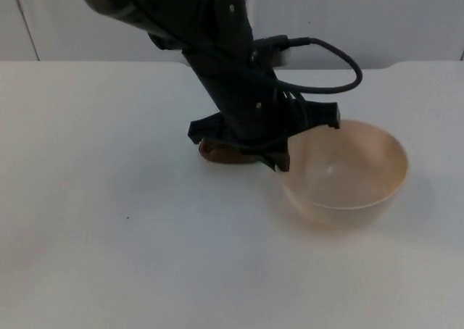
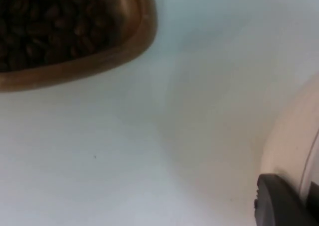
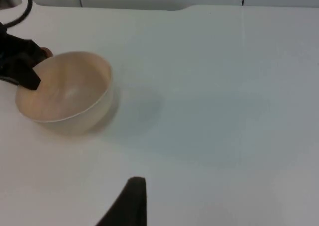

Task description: Pick up the bowl with the left hand and pour the coffee beans from the cup into the bowl with the right hand.

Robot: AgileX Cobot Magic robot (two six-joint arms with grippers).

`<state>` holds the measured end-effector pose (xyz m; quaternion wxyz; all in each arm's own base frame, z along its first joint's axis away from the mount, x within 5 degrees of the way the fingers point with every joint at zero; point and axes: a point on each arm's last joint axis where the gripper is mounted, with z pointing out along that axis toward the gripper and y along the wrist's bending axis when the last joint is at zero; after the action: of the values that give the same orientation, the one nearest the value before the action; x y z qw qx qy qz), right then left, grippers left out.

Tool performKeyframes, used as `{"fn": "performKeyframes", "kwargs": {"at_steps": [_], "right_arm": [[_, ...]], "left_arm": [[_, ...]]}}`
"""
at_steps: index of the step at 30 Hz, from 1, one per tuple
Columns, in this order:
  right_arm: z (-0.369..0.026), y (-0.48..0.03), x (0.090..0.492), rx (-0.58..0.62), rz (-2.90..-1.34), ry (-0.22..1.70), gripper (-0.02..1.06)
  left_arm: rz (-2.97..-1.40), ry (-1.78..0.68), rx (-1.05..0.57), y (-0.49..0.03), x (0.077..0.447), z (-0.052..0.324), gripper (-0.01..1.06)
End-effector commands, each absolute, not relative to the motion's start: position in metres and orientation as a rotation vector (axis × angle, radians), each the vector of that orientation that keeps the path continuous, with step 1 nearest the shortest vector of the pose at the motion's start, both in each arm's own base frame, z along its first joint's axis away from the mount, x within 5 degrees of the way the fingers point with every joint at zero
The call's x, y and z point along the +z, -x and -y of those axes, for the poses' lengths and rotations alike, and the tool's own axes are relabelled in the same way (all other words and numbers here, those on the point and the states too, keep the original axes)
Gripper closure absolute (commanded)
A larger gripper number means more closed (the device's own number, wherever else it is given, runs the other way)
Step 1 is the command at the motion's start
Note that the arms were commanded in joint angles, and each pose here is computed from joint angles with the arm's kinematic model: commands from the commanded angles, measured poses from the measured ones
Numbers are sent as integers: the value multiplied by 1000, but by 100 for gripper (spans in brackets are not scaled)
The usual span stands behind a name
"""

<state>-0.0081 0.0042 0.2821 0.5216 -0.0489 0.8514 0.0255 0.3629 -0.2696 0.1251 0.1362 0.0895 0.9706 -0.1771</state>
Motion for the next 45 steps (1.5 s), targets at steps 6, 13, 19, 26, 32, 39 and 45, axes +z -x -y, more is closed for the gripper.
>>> {"fn": "performKeyframes", "kwargs": {"at_steps": [6,13,19,26,32,39,45], "right_arm": [[-4,8,280,56,-2042,112,-1],[-4,8,280,56,-2042,112,-1],[-4,8,280,56,-2042,112,-1],[-4,8,280,56,-2042,112,-1],[-4,8,280,56,-2042,112,-1],[-4,8,280,56,-2042,112,-1],[-4,8,280,56,-2042,112,-1]], "left_arm": [[-2778,-361,-457,-355,171,261,105],[-2764,-375,-404,-351,193,254,105],[-2806,-205,-130,-349,205,232,105],[-2835,-160,-25,-341,206,220,105],[-2824,-143,-94,-322,199,208,105],[-2872,33,-206,-299,191,166,105],[-2826,51,-263,-267,197,149,105]]}}
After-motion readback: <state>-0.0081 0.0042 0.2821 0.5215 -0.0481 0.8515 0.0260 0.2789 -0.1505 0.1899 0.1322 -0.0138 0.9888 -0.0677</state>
